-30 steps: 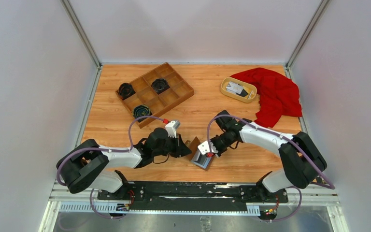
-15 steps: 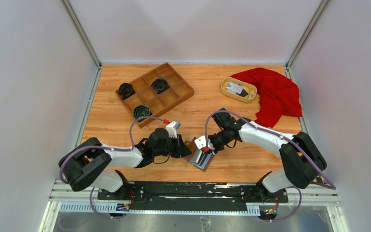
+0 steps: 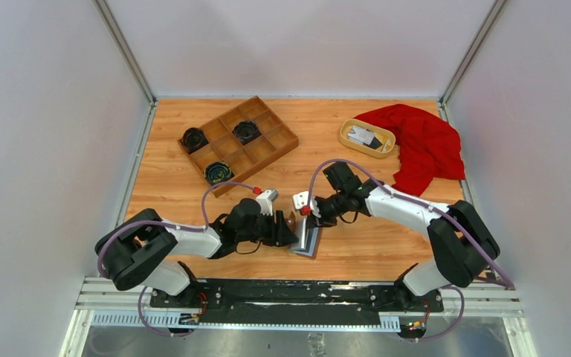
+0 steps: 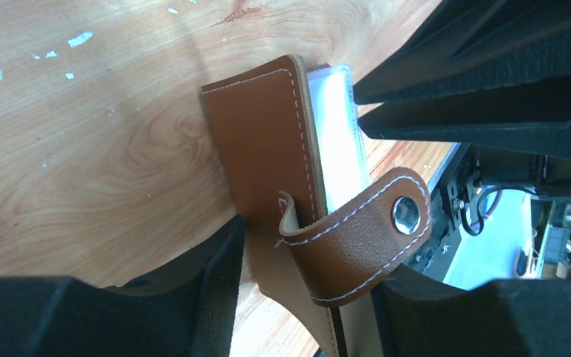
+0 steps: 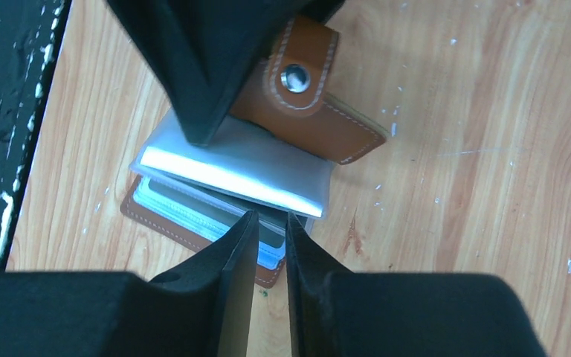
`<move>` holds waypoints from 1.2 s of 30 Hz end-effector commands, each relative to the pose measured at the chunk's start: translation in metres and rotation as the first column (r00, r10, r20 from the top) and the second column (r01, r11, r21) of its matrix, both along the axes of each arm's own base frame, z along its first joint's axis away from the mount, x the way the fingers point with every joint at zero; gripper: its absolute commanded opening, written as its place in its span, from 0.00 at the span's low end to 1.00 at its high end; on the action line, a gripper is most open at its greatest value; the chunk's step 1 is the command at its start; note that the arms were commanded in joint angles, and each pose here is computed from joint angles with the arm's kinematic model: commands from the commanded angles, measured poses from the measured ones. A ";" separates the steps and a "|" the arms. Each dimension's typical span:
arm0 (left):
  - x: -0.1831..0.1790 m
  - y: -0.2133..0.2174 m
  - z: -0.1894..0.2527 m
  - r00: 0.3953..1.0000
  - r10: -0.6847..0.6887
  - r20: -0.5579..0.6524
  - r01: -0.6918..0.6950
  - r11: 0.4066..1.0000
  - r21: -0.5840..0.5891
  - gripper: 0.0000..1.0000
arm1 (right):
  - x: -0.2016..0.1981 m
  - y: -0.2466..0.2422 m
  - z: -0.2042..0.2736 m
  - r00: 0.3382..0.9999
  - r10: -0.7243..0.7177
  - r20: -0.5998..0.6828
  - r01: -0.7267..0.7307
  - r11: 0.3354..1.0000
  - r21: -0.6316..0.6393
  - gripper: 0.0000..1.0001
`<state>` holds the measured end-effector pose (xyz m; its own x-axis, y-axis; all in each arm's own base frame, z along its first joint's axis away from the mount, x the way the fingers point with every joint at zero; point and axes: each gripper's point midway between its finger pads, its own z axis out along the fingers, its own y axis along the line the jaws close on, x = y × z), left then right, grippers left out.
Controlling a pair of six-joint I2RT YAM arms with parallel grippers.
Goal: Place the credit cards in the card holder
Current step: Open the card holder at the center of the board.
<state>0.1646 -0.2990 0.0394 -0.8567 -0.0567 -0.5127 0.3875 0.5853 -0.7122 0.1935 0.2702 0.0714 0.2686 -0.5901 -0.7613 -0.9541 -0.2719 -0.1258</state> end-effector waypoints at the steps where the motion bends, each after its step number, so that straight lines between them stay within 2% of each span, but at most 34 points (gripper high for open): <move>1: -0.002 -0.001 0.007 1.000 -0.014 0.015 0.014 0.999 -0.032 0.50 | 0.013 0.015 0.009 0.992 -0.112 -0.052 0.113 0.994 0.014 0.23; 4: -0.004 -0.002 0.009 1.000 -0.027 0.015 0.028 0.999 -0.038 0.55 | 0.013 0.019 0.009 0.986 -0.138 -0.098 0.141 0.990 0.018 0.22; 12: -0.003 -0.001 0.016 0.999 -0.018 0.032 0.019 0.998 -0.055 0.82 | 0.002 0.034 0.011 0.953 -0.155 -0.262 0.167 0.986 0.026 0.20; 15: -0.002 0.000 0.010 1.000 -0.006 0.019 0.007 0.999 -0.042 0.85 | -0.004 0.040 0.014 0.928 -0.157 -0.339 0.176 0.984 0.024 0.19; 23: 0.002 0.001 0.000 1.000 0.026 -0.009 -0.026 1.000 -0.017 0.87 | -0.013 0.057 0.018 0.829 -0.187 -0.528 0.217 0.976 -0.005 0.17; 26: 0.004 0.001 0.002 0.999 0.041 -0.007 -0.041 0.999 -0.019 0.86 | -0.018 0.062 0.016 0.800 -0.194 -0.567 0.220 0.975 -0.023 0.15; 30: 0.006 0.004 -0.001 0.998 0.066 -0.011 -0.066 0.998 -0.011 0.81 | -0.021 0.066 0.013 0.771 -0.204 -0.603 0.223 0.974 -0.043 0.14; 33: 0.006 0.006 -0.008 0.997 0.076 -0.023 -0.076 0.997 0.006 0.67 | -0.021 0.067 0.018 0.766 -0.201 -0.611 0.226 0.973 -0.037 0.15; 34: 0.006 0.008 -0.010 0.996 0.083 -0.029 -0.082 0.997 0.013 0.58 | -0.020 0.067 0.020 0.769 -0.199 -0.608 0.228 0.973 -0.031 0.16; 36: 0.005 0.011 -0.016 0.995 0.093 -0.036 -0.092 0.995 0.028 0.50 | -0.017 0.065 0.027 0.781 -0.197 -0.593 0.233 0.972 -0.016 0.20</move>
